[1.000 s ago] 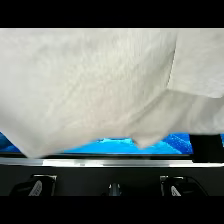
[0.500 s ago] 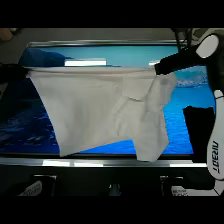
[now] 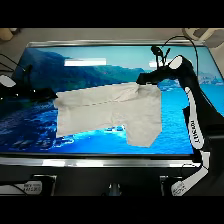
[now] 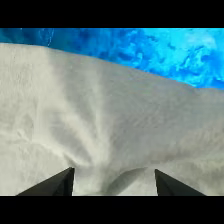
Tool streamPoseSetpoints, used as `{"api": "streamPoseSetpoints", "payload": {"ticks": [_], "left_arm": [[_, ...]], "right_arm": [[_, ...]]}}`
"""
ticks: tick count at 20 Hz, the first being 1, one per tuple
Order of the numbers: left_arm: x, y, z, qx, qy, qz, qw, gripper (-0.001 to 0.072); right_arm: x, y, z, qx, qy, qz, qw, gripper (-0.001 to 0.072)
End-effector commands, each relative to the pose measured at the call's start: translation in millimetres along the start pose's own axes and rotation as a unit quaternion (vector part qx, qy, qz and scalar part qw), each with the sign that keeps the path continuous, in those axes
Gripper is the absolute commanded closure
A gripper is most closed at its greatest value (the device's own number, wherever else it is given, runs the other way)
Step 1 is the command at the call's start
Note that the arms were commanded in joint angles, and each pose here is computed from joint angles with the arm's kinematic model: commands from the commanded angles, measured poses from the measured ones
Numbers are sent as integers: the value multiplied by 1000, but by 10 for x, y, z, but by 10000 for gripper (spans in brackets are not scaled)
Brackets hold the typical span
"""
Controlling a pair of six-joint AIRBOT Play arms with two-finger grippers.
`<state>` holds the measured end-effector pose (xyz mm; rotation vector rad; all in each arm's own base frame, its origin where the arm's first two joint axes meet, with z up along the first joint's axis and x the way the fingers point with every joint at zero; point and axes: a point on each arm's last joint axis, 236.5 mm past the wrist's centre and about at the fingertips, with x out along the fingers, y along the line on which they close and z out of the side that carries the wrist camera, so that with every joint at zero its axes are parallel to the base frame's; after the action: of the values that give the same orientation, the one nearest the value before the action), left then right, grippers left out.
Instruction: Fold the shirts.
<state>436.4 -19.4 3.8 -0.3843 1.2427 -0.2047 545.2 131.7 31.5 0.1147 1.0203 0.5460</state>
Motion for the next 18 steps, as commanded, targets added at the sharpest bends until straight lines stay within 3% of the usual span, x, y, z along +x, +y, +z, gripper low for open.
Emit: {"api": "streamPoseSetpoints", "payload": {"ticks": [1, 4, 9, 16, 18], "left_arm": [[-100, 236, -551, -19, 116, 14, 993, 143], [-236, 548, -1103, -74, 157, 26, 984, 167], [180, 567, -2094, -129, 202, 0, 971, 166], [511, 362, -1907, -138, 138, -23, 981, 168], [555, 361, -1823, -135, 119, -16, 984, 250]], "right_arm": [[-486, -390, -301, -54, 51, -11, 997, 202], [-1044, -892, -1134, 16, 181, -14, 983, 230], [-993, -861, -1848, 45, 266, 42, 962, 233], [-901, -929, -1872, 28, 259, 31, 965, 234], [-909, -985, -1893, 26, 263, 19, 964, 233]]}}
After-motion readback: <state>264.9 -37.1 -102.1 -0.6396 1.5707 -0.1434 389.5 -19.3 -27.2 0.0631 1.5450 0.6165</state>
